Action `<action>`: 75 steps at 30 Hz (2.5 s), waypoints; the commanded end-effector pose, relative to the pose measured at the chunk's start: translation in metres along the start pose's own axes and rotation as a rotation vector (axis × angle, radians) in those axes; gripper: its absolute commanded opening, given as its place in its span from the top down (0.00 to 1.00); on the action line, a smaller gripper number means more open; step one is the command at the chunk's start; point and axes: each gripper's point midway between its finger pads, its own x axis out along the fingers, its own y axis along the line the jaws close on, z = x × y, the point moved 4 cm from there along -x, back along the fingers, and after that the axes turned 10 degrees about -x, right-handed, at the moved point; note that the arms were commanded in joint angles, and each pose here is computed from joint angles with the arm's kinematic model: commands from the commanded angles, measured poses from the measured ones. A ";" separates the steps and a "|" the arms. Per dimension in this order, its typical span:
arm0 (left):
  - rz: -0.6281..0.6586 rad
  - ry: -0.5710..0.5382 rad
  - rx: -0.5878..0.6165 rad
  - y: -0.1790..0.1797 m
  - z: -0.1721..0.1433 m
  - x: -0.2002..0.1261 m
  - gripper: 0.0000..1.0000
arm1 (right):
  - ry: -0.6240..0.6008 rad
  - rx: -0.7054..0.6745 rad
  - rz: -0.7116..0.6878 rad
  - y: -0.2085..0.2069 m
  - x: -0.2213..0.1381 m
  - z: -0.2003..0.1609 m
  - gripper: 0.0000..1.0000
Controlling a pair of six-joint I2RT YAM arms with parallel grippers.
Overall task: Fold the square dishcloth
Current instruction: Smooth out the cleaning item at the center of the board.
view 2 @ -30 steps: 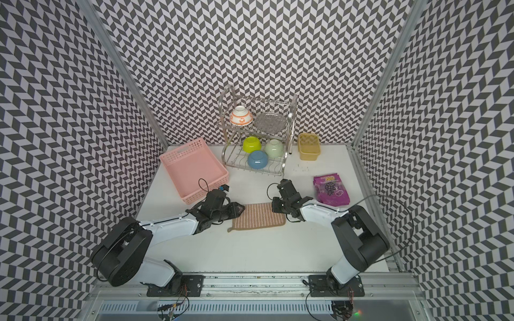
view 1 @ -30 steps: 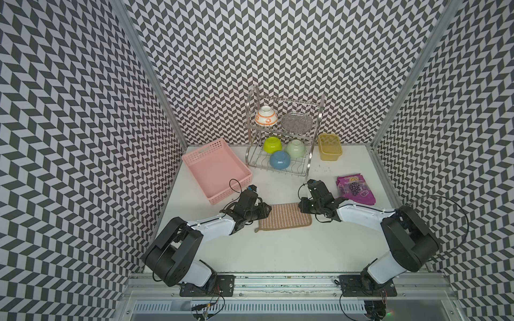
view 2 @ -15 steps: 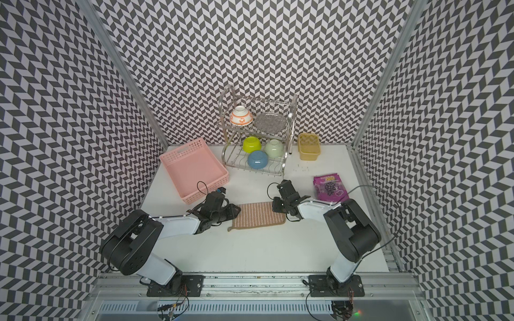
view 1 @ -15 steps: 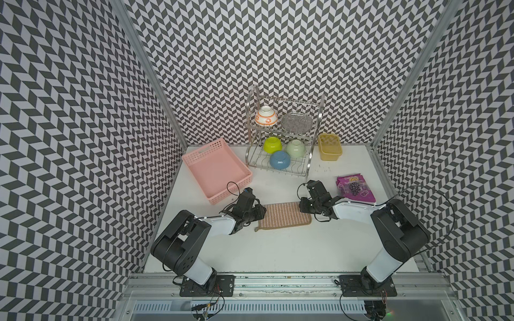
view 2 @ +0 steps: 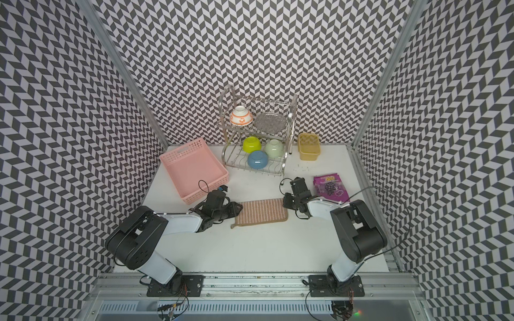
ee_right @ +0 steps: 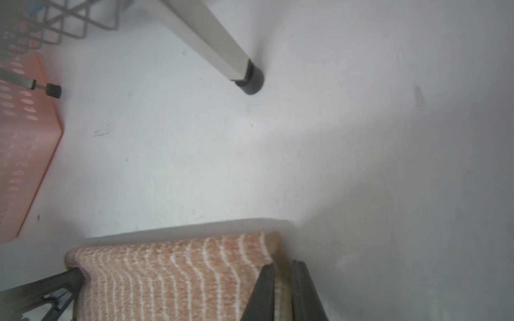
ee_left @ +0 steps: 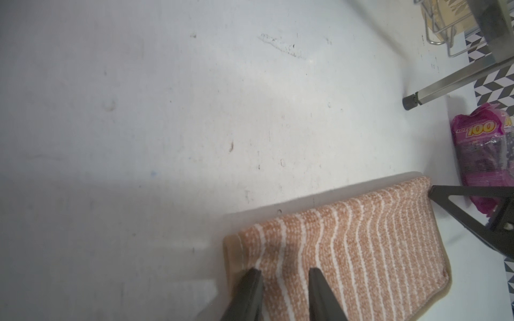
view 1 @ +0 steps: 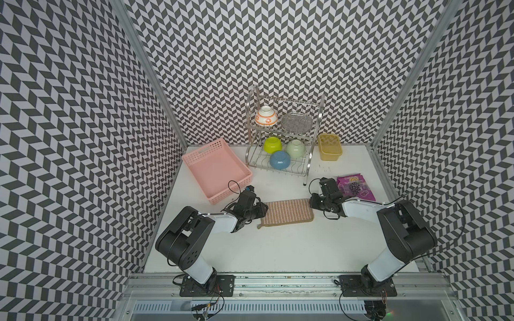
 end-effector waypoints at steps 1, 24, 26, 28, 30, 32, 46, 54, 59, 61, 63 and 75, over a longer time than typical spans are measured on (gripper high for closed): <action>0.004 -0.012 0.014 -0.008 0.011 -0.003 0.61 | -0.039 -0.019 -0.028 -0.005 -0.015 0.007 0.84; 0.144 -0.121 0.028 -0.006 -0.006 -0.053 0.42 | 0.095 -0.074 0.054 0.022 -0.035 -0.039 0.70; 0.169 -0.116 0.033 0.000 -0.011 -0.052 0.42 | 0.107 -0.079 0.049 0.024 -0.032 -0.042 0.69; 0.192 -0.112 0.033 0.005 -0.016 -0.051 0.42 | 0.117 -0.084 0.041 0.024 -0.028 -0.044 0.69; 0.214 -0.115 0.035 0.009 -0.018 -0.050 0.42 | 0.126 -0.085 0.028 0.024 -0.025 -0.047 0.70; 0.231 -0.116 0.036 0.013 -0.020 -0.049 0.42 | 0.144 -0.087 0.014 0.022 -0.021 -0.052 0.70; 0.299 -0.108 0.042 0.025 -0.023 -0.043 0.44 | 0.232 -0.126 -0.135 0.017 -0.014 -0.087 0.71; 0.307 -0.099 0.043 0.028 -0.026 -0.041 0.47 | 0.235 -0.121 -0.177 0.011 -0.016 -0.095 0.72; 0.299 -0.086 0.041 0.027 -0.028 -0.038 0.50 | 0.242 -0.119 -0.198 0.007 -0.016 -0.098 0.75; 0.293 -0.082 0.040 0.025 -0.029 -0.037 0.50 | 0.219 -0.097 -0.228 0.001 -0.019 -0.097 0.77; 0.277 -0.081 0.040 0.022 -0.030 -0.036 0.51 | 0.192 -0.078 -0.219 0.000 -0.021 -0.091 0.82; 0.130 -0.033 0.025 -0.012 -0.037 -0.022 0.53 | 0.123 -0.025 -0.298 -0.036 -0.035 -0.057 1.00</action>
